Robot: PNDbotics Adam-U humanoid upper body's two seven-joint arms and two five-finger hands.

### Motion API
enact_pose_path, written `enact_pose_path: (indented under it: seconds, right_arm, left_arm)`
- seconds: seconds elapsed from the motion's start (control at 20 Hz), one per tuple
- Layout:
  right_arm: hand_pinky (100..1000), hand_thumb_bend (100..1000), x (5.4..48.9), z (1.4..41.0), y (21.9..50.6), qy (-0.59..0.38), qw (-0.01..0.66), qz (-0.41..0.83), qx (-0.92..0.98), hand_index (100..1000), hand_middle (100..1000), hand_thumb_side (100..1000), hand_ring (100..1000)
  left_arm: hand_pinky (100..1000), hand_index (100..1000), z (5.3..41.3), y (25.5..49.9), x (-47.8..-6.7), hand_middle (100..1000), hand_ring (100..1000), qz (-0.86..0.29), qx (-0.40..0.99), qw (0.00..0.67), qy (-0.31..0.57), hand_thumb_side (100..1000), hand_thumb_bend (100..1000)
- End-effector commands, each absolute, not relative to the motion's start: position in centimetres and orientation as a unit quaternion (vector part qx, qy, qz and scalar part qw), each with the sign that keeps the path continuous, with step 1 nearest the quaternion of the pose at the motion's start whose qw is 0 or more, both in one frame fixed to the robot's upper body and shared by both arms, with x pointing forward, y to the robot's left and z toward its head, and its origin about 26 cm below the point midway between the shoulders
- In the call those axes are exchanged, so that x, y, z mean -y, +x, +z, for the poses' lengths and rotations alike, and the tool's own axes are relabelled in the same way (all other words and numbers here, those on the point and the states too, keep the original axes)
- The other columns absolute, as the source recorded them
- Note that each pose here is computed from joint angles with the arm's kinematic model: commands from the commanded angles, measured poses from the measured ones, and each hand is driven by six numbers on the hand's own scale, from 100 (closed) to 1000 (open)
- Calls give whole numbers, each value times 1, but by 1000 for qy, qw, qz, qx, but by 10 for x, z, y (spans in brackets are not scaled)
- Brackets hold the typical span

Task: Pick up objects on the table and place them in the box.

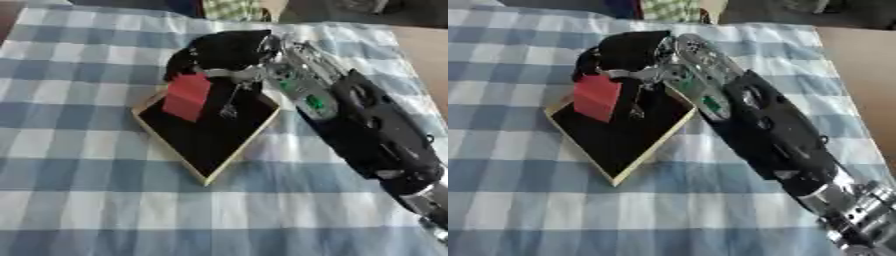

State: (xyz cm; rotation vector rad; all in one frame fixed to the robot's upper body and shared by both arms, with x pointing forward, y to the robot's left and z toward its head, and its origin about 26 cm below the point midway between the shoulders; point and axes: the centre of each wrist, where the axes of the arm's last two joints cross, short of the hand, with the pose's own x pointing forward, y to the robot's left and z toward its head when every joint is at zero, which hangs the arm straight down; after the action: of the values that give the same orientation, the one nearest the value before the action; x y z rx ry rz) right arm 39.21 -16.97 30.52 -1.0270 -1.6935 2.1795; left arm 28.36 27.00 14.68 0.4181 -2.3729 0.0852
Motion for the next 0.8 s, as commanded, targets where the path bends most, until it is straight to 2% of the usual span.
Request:
enact_pose_path:
  seconds: [0.05,0.45,0.65,0.8]
  right_arm:
    - [940,426,177,328,380,-372,85,708,594,940,892,100,943]
    - [934,417,185,333,373,-371,90,702,601,934,885,100,935]
    - [941,347,186,329,375,-357,95,712,597,925,901,100,948]
    - [941,371,187,330,374,-356,99,707,603,877,910,100,950]
  left_arm:
    - [708,643,151,282,-270,582,611,30,921,352,163,754,100]
    - [708,642,151,282,-270,582,611,32,921,352,163,755,100]
    - [708,642,151,282,-270,582,611,32,921,352,163,755,100]
    - [709,640,150,282,-270,582,611,31,921,352,163,756,100]
